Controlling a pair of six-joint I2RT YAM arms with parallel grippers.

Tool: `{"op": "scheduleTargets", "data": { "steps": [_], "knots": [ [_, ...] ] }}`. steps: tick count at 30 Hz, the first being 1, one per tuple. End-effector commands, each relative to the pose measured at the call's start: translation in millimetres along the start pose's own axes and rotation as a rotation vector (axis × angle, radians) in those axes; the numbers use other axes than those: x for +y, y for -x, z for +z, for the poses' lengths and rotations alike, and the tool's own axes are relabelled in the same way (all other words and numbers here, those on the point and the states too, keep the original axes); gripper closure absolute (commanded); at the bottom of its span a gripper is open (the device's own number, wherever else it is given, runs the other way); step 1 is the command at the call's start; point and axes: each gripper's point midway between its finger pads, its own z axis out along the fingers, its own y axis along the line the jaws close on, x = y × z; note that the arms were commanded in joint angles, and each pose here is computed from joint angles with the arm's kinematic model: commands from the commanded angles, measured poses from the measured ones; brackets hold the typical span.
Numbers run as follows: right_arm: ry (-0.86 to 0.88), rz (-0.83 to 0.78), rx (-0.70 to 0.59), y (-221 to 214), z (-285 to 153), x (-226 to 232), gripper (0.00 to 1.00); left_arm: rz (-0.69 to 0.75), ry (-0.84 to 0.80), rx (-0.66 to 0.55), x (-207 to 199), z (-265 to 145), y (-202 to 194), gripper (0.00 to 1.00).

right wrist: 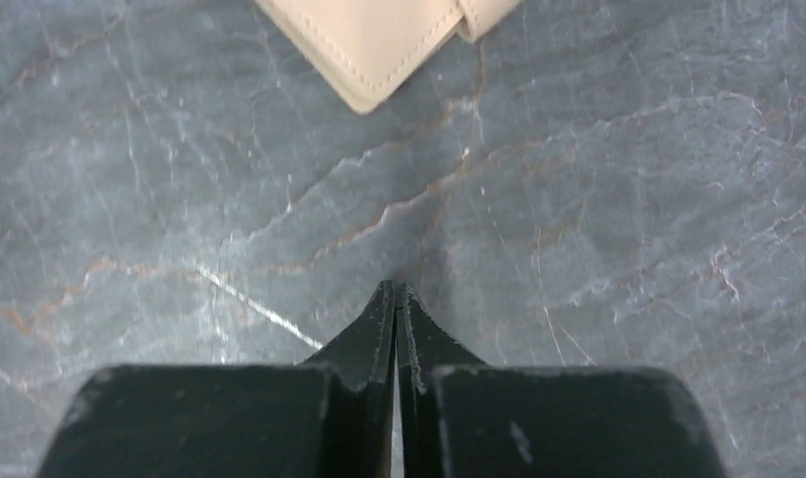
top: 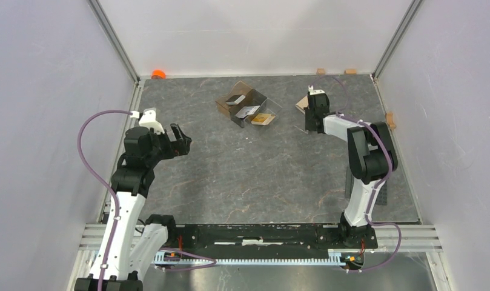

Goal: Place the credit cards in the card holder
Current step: Move the card holder to the center of the board.

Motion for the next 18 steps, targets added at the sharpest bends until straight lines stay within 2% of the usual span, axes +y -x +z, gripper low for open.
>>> {"op": "scheduleTargets", "data": {
  "steps": [1,2,8,11,18],
  "knots": [
    [0.025,0.048,-0.109,36.5,-24.1,-6.5,0.8,0.044,-0.095,-0.002,-15.3,3.1,1.0,0.0],
    [0.024,0.071,-0.109,42.9,-23.5,-11.3,0.68,0.043,-0.099,0.001,-16.3,3.3,0.3,0.0],
    [0.143,0.237,-0.118,66.9,-6.8,-22.9,0.44,0.042,-0.095,0.003,-15.2,4.0,0.0,0.0],
    [0.221,0.315,-0.132,74.9,4.2,-26.9,0.4,0.041,-0.095,0.006,-15.6,4.7,0.1,0.0],
    [0.348,0.475,-0.17,91.7,28.0,-44.3,0.4,0.038,-0.104,0.012,-16.9,5.2,-1.3,0.0]
  ]
}}
